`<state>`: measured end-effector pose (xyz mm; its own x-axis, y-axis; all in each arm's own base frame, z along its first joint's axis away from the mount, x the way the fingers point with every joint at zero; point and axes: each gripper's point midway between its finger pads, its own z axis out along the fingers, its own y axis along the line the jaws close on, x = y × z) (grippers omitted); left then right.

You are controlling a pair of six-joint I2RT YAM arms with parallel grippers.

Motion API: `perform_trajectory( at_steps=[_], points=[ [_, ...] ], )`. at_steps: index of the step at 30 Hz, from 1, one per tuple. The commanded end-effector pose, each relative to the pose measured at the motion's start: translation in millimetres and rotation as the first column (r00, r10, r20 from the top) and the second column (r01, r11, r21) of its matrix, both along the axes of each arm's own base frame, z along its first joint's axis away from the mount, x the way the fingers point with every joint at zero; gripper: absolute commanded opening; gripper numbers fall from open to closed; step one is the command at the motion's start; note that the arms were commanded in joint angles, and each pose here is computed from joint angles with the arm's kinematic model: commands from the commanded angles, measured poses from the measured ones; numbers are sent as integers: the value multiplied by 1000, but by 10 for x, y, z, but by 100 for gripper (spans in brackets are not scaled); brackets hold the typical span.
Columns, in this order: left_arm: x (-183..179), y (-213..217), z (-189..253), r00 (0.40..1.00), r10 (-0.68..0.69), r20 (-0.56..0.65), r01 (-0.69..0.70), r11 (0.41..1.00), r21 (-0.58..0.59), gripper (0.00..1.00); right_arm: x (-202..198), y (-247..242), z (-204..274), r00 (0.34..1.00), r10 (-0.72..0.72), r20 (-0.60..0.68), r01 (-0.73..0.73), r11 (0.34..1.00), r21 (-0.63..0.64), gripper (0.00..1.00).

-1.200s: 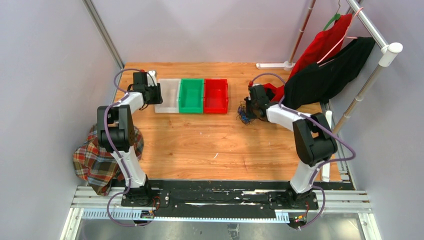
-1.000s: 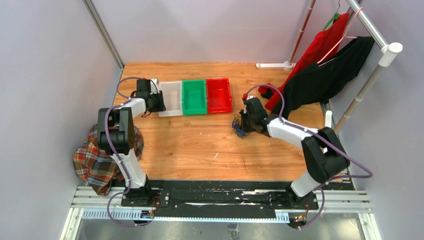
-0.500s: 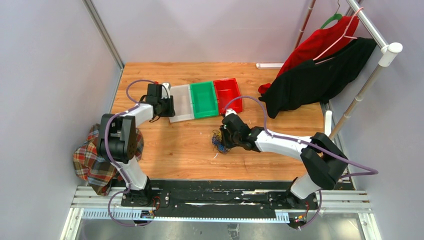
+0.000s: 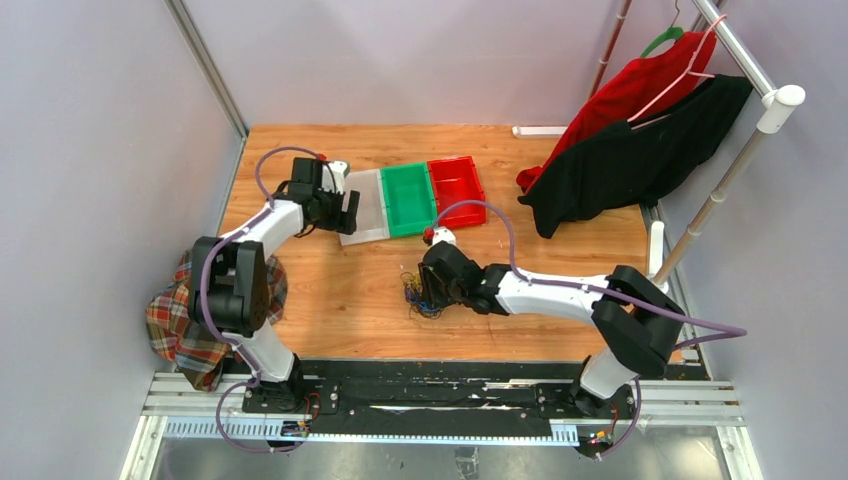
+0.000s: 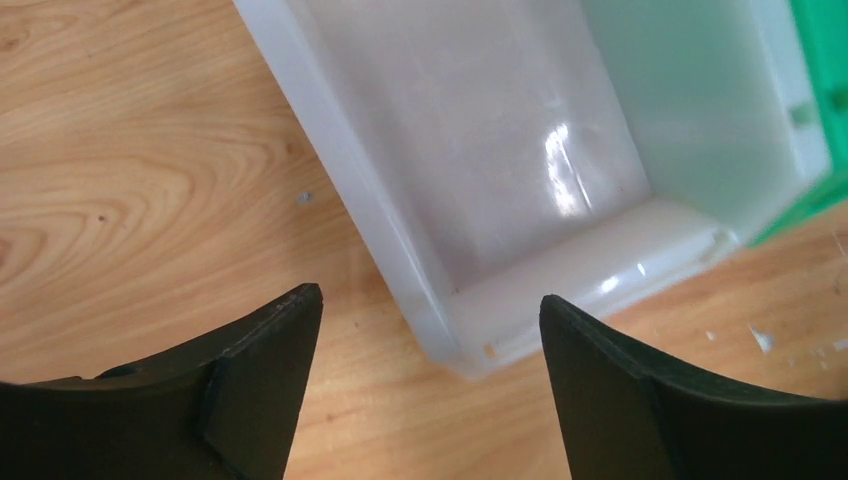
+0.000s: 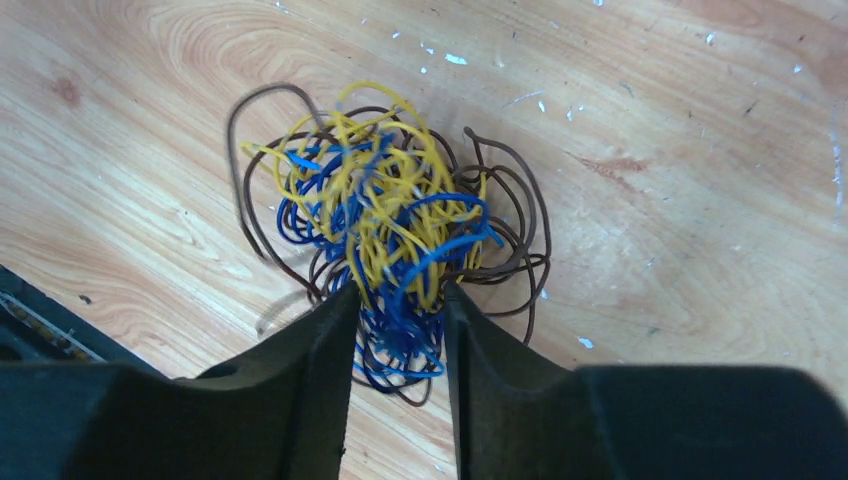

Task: Untangle the cables

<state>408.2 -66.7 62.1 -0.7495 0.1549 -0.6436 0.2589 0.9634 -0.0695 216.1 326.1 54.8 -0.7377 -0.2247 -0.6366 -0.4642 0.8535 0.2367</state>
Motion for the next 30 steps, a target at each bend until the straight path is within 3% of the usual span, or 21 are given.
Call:
perform_trajectory(
  at_steps=[1, 3, 6, 12, 17, 24, 30],
  points=[
    [-267, -69, 536, 983, -184, 6, 184, 982, 43, 88, 63, 63, 302, 997, 3, 72, -7, 998, 61, 44],
    [-476, -152, 748, 959, -282, -7, 282, 959, 22, 92, 55, 86, 495, 994, 37, 102, -47, 994, 95, 51],
    [-821, -330, 924, 922, -385, -36, 385, 923, -16, 92, 42, 55, 671, 992, 62, 111, -77, 988, 136, 52],
    [-1418, -1001, 846, 807, -587, -68, 583, 809, -72, 93, 74, -173, 680, 994, 28, 103, -45, 985, 169, 37],
    [-1509, -1474, 671, 746, -655, -117, 644, 755, -120, 89, 51, -314, 626, 996, 2, 89, -21, 978, 208, 30],
    [-1479, -1781, 486, 733, -661, -161, 623, 747, -232, 88, -1, -438, 524, 996, -10, 90, -9, 977, 214, 29],
    [-1533, -1929, 315, 702, -687, -190, 651, 726, -221, 85, -12, -401, 559, 994, 13, 107, -39, 970, 241, 28]
  ],
)
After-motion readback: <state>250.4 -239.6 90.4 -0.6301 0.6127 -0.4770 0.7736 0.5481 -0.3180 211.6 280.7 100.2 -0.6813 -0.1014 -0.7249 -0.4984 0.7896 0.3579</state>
